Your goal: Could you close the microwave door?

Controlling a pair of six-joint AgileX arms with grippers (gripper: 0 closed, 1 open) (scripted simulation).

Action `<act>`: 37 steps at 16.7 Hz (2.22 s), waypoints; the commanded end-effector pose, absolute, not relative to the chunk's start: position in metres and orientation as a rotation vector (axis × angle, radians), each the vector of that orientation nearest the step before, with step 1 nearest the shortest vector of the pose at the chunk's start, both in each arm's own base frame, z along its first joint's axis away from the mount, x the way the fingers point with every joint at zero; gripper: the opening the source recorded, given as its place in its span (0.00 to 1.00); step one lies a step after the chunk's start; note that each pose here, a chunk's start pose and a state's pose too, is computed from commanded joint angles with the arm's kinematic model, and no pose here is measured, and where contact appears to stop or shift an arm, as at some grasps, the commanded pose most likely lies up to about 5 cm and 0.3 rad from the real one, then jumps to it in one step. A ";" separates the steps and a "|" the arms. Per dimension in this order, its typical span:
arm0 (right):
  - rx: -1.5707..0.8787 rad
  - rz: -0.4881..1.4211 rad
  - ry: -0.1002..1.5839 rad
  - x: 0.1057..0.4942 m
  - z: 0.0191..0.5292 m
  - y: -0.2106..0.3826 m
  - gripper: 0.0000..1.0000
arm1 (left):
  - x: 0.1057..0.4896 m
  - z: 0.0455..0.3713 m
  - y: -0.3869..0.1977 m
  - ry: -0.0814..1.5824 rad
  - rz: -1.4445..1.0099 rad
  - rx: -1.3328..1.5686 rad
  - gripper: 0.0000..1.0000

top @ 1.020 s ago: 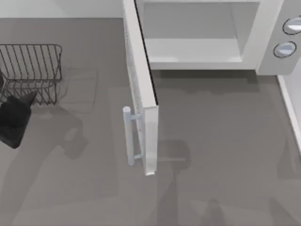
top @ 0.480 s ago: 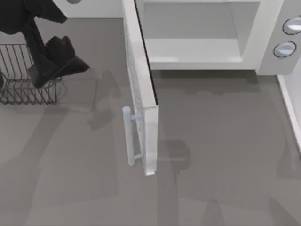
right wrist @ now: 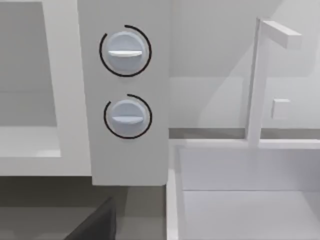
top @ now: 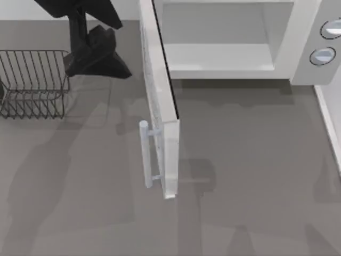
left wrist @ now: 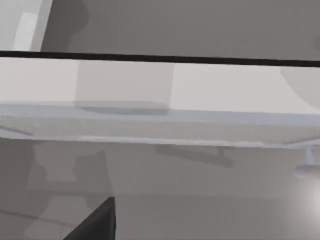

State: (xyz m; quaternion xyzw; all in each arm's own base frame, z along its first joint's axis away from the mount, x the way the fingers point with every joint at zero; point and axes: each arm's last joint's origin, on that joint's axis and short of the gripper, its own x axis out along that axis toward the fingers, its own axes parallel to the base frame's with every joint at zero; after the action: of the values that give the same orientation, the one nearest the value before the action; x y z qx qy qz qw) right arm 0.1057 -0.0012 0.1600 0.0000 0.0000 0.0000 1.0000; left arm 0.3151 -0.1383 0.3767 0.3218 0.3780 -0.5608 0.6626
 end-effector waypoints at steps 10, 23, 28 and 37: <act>0.000 0.000 0.000 0.106 0.160 -0.001 1.00 | 0.320 0.353 -0.154 0.858 -1.274 0.728 1.00; 0.000 0.000 0.000 0.106 0.160 -0.001 1.00 | 0.322 0.307 -0.179 0.856 -1.272 0.728 0.77; 0.000 0.000 0.000 0.106 0.160 -0.001 1.00 | 0.322 0.307 -0.179 0.856 -1.272 0.728 0.40; 0.000 0.000 0.000 0.106 0.160 -0.001 1.00 | 0.322 0.307 -0.179 0.856 -1.272 0.728 0.00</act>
State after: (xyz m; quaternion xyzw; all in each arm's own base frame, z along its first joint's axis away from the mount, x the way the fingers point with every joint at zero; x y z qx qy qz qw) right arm 0.1057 -0.0012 0.1600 0.0000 0.0000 0.0000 1.0000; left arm 0.3223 -0.1789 0.3075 0.3219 0.3784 -0.5623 0.6611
